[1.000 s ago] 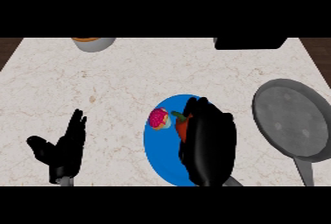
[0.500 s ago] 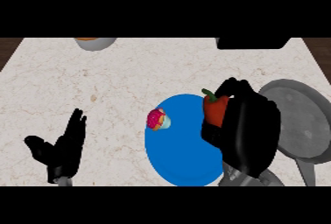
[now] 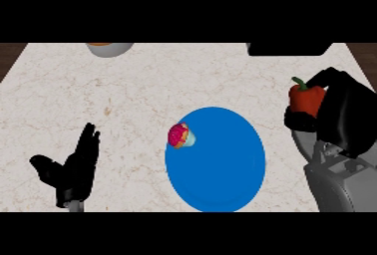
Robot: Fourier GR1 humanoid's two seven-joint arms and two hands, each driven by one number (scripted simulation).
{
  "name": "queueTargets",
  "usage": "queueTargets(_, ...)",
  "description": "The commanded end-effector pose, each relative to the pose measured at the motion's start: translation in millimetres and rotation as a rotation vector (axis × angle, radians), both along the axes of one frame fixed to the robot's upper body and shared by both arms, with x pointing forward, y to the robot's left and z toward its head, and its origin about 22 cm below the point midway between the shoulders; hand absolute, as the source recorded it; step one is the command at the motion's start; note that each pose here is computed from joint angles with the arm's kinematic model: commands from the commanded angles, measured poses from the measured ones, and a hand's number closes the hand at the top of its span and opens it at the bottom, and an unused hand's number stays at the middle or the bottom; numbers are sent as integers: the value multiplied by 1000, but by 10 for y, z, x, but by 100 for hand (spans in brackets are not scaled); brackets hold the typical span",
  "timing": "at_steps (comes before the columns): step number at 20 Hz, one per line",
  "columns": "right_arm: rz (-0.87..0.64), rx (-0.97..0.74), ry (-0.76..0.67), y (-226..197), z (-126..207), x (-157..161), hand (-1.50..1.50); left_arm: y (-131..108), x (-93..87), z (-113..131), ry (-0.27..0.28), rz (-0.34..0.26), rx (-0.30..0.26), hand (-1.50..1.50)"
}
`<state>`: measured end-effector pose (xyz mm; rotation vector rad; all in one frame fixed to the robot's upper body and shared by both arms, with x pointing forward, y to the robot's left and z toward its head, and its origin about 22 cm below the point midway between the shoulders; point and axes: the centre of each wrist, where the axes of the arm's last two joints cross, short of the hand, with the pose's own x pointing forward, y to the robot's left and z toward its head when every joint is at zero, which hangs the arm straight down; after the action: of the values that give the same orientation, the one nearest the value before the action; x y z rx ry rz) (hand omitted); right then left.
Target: Pick the bell pepper from the plate and place it in the pan
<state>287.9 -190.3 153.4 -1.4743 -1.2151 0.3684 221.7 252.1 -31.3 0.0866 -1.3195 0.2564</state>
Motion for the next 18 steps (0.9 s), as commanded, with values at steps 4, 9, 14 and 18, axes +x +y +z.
queueTargets(4, -80, 4, -19, -795, -379, 419, 150, -91, 181, -49, 84, -15, -32, 0)
queueTargets(9, -68, 69, -18, -1428, -594, 577, 150, 16, 139, -78, 77, -23, -28, 0)
queueTargets(14, -213, -5, 212, -1796, -970, 603, -150, -60, 62, -25, 68, -23, -22, 0)
queueTargets(18, -103, 121, 247, -2055, -1062, 698, -150, -219, -20, -91, 67, -38, -19, 0)
